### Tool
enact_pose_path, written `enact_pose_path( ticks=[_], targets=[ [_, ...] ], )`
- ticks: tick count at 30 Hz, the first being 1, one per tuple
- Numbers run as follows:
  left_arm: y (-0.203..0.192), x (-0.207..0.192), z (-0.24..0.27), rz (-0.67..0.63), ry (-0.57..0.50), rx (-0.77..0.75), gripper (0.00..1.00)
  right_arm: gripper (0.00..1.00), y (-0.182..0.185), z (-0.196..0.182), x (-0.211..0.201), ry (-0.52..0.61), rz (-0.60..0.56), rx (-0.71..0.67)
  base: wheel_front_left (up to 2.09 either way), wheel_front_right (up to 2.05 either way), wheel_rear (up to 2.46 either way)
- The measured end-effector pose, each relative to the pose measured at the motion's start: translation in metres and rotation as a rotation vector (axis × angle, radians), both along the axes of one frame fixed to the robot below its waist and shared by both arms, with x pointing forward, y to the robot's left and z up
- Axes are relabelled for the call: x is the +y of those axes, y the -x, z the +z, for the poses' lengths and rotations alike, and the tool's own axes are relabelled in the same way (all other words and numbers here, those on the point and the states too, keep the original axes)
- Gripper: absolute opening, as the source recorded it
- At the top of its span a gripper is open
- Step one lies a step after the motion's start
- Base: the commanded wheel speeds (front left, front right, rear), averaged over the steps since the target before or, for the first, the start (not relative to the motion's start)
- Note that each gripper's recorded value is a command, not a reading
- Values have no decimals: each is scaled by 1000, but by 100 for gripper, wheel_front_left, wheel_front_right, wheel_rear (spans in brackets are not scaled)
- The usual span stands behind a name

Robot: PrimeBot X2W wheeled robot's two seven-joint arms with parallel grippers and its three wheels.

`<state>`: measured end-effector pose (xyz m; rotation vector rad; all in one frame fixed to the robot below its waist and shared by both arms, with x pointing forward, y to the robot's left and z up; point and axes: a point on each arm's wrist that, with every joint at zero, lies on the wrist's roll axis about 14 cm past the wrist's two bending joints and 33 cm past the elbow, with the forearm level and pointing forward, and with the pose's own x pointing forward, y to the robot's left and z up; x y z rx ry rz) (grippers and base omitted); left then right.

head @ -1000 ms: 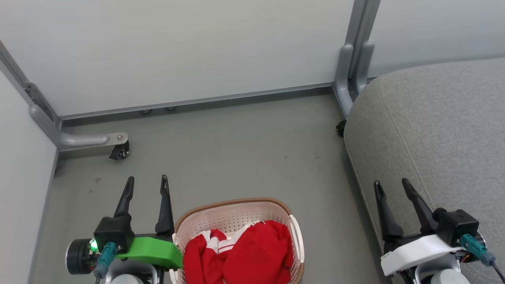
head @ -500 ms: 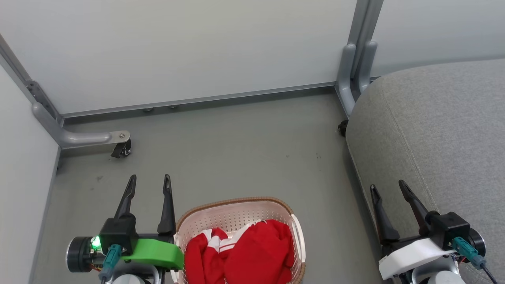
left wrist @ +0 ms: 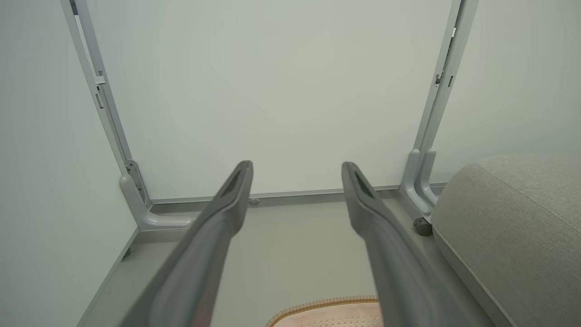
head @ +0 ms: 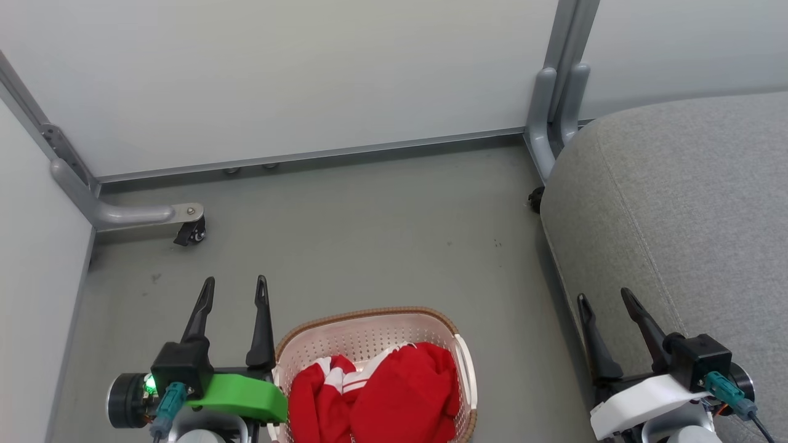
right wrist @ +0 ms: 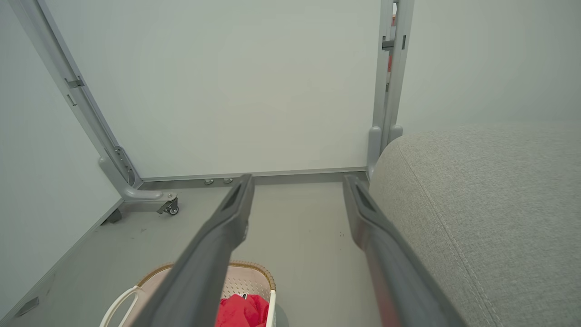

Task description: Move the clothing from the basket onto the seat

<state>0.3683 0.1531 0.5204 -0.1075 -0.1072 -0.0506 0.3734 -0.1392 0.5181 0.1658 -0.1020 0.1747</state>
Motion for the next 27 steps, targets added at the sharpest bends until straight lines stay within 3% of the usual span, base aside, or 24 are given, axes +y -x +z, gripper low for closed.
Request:
enact_pose_path(
  ticks=[12, 27],
  targets=[
    [-7, -10, -3, -33, 0, 9, 100, 100, -3, 0, 1, -7, 3, -1, 0, 0, 0],
    [-63, -76, -23, -300, -95, 57, 100, 100, -33, 32, -16, 6, -47, -108, 0, 0, 0]
  ],
)
